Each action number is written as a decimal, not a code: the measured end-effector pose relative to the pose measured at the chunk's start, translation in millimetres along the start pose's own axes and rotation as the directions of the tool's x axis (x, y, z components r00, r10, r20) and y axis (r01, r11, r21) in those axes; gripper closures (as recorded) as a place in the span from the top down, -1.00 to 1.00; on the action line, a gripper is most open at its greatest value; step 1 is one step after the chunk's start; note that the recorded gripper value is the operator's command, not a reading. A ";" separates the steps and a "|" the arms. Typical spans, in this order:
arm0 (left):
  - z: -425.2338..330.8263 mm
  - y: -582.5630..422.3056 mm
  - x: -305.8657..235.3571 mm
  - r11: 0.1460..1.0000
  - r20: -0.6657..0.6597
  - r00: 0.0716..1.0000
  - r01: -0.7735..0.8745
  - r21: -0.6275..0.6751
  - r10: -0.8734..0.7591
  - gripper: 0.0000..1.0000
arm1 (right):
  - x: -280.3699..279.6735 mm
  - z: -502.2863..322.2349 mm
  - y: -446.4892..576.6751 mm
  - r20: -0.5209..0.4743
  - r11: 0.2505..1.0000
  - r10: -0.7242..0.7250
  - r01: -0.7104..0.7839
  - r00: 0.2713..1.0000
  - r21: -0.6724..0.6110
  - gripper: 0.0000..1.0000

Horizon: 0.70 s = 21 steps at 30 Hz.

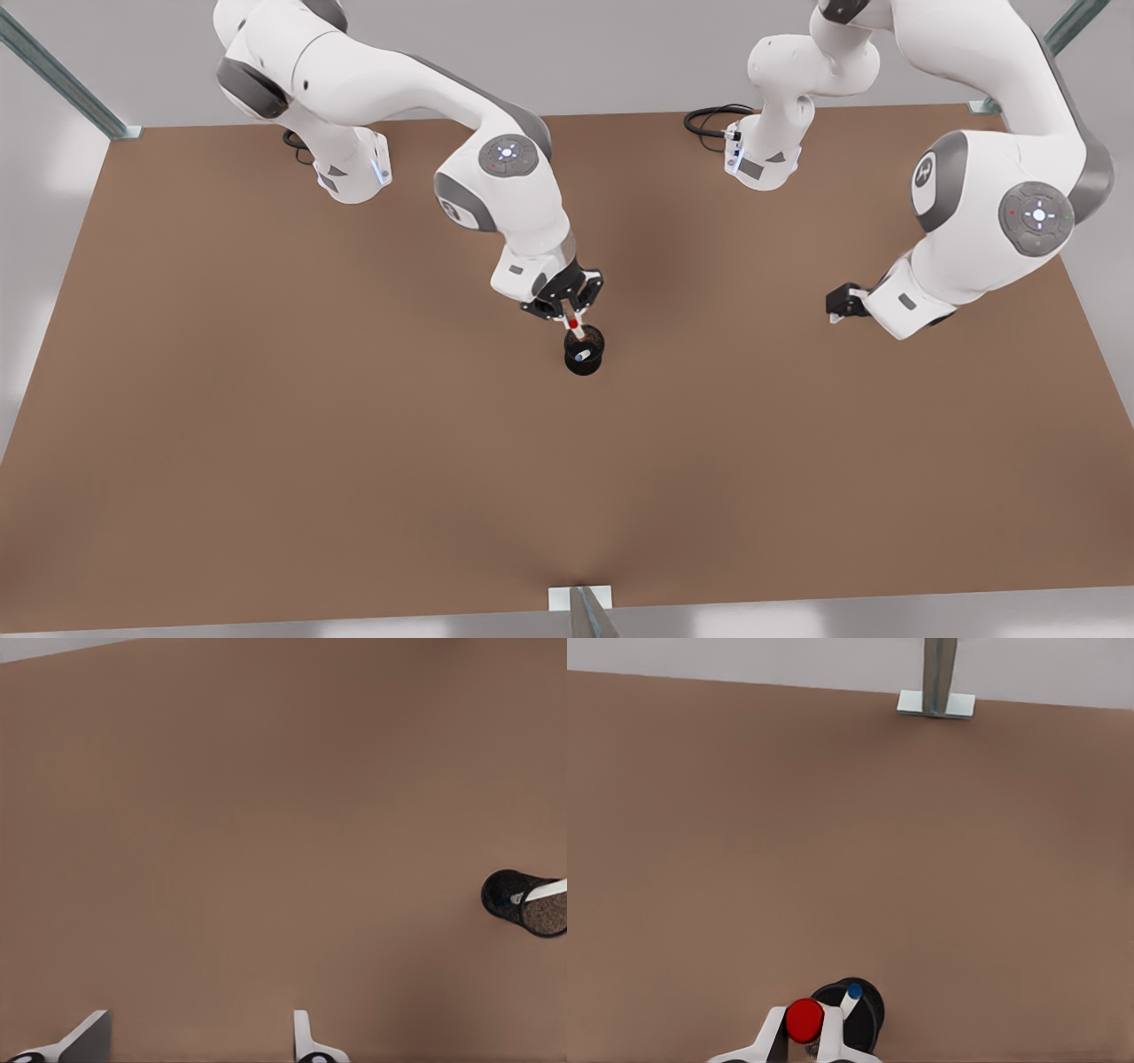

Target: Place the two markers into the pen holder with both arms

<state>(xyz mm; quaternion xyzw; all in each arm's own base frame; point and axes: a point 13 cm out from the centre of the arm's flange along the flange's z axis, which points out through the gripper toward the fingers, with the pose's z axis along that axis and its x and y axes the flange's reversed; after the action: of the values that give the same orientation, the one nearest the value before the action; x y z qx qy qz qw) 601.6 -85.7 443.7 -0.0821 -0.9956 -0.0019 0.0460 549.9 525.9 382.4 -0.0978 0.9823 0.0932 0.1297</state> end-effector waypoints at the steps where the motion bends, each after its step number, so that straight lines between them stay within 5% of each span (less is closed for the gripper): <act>1: 0.9 0.2 0.0 1.000 -0.002 1.000 0.006 0.001 -0.006 1.00 | 1.0 1.8 -2.4 0.000 1.000 0.007 -0.007 1.000 0.015 -0.57; 21: 21.4 11.3 -3.9 0.997 -0.040 0.996 0.083 0.001 -0.083 1.00 | 20.1 70.4 -2.8 -0.011 0.990 0.097 -0.096 0.995 0.107 -0.57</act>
<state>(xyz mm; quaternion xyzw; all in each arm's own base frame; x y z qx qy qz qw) 605.3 -74.9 422.0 -0.0407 -0.9970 -0.0040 0.0659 548.1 534.5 309.7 -0.0439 0.9905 0.0460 0.1219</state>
